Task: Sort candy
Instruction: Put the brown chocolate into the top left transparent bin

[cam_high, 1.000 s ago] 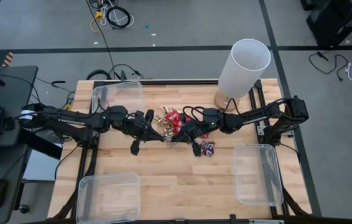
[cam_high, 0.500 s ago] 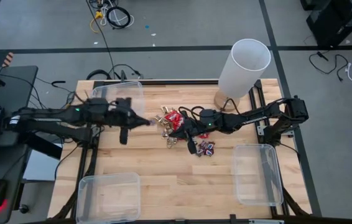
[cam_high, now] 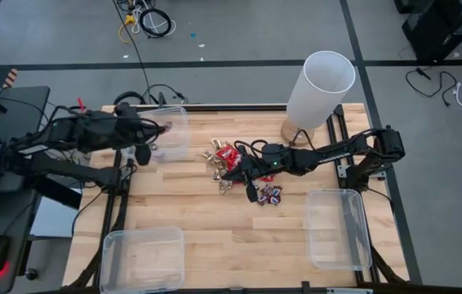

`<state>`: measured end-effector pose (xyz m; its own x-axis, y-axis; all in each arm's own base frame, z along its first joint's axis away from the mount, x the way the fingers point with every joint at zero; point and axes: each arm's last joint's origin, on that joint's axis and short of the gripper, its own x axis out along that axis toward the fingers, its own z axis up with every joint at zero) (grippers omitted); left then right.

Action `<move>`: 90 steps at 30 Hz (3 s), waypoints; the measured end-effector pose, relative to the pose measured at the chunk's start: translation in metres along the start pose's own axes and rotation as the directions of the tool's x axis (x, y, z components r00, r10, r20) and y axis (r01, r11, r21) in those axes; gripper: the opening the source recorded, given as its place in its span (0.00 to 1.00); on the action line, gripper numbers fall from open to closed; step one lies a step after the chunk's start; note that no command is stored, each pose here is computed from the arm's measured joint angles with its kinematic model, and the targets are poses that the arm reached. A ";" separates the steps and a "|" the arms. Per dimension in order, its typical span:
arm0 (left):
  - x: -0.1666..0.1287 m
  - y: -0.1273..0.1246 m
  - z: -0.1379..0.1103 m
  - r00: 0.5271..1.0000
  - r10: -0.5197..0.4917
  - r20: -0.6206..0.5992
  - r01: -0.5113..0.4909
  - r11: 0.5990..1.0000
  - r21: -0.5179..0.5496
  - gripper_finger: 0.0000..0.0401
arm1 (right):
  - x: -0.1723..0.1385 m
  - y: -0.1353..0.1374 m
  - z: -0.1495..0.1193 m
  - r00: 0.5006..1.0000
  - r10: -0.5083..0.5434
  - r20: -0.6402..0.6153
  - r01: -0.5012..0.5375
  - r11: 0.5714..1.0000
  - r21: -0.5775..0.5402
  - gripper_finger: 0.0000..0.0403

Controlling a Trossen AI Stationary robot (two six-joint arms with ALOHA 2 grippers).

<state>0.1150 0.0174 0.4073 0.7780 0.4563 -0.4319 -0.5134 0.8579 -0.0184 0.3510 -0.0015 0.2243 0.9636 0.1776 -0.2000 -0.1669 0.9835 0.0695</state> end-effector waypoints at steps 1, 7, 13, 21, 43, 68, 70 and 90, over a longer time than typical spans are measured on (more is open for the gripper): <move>0.000 0.003 -0.003 0.999 0.041 -0.028 -0.042 0.999 -0.006 0.00 | 0.000 0.000 0.000 1.000 0.000 0.000 0.000 1.000 0.000 0.00; 0.001 0.018 -0.019 0.956 0.217 -0.200 -0.226 0.974 -0.024 0.00 | 0.000 0.000 0.000 1.000 0.000 0.000 0.000 1.000 0.000 0.00; 0.005 0.025 -0.024 0.913 0.291 -0.285 -0.310 0.950 -0.023 0.00 | 0.000 0.000 0.000 1.000 0.000 0.000 0.000 1.000 0.000 0.00; 0.019 0.031 -0.024 0.874 0.329 -0.357 -0.349 0.937 0.007 0.00 | 0.000 0.000 0.000 1.000 0.000 -0.001 0.000 1.000 0.000 0.00; 0.087 0.062 -0.025 0.776 0.030 -0.630 0.057 0.991 0.118 0.00 | 0.002 0.009 -0.001 1.000 0.026 -0.003 -0.026 1.000 -0.005 0.00; 0.120 0.090 -0.040 0.629 -0.102 -0.770 0.300 0.947 0.119 0.00 | 0.001 0.009 -0.001 1.000 0.025 -0.004 -0.025 1.000 -0.010 0.00; 0.120 0.090 -0.040 0.629 -0.102 -0.771 0.300 0.946 0.119 0.00 | 0.001 0.009 -0.001 1.000 0.025 -0.004 -0.025 1.000 -0.010 0.00; 0.120 0.092 -0.040 0.620 -0.047 -0.783 0.271 0.950 0.158 0.00 | 0.001 0.009 -0.001 1.000 0.025 -0.004 -0.025 1.000 -0.011 0.00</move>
<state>0.1466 0.1413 0.3176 0.2231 0.0582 -0.9731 -0.2196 0.9756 0.0080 0.3507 0.0077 0.2238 0.9583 0.2026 -0.2018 -0.1935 0.9790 0.0639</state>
